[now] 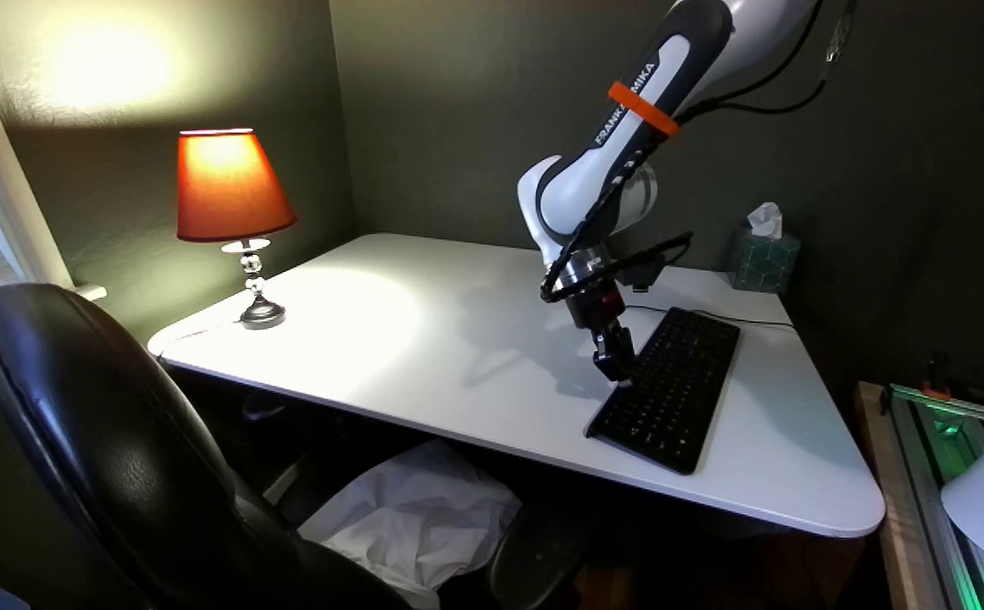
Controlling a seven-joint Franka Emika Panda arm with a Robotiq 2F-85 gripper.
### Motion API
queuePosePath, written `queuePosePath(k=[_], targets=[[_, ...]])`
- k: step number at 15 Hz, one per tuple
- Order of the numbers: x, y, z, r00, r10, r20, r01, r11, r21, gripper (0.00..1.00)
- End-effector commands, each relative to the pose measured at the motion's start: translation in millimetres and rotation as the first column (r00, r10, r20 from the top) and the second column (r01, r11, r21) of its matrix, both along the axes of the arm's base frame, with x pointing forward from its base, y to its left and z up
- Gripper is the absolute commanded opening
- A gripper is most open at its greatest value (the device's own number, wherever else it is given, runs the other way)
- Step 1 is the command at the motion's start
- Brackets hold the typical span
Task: Press a button on the keyboard
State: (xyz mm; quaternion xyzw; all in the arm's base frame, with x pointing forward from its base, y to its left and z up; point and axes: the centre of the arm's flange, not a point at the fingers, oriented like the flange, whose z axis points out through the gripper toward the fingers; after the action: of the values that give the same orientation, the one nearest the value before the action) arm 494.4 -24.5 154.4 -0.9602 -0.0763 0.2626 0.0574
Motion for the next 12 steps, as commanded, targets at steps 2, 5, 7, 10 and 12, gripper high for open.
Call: queuePosePath(k=[2,5,7,10,12], targets=[[5.5,-2.3,-3.2,0.999,-0.018,-0.029,0.018,1.0,-0.009,0.0],[8.1,-0.6,-5.8,0.999,-0.017,-0.037,0.017,1.0,-0.005,0.0],[8.5,0.1,-6.9,0.999,-0.017,-0.049,0.016,1.0,-0.006,0.0],[8.0,-0.7,-8.2,0.997,-0.02,-0.07,0.02,1.0,-0.01,0.0],[8.4,-1.8,-9.0,0.997,-0.026,-0.079,0.025,1.0,-0.012,0.0]])
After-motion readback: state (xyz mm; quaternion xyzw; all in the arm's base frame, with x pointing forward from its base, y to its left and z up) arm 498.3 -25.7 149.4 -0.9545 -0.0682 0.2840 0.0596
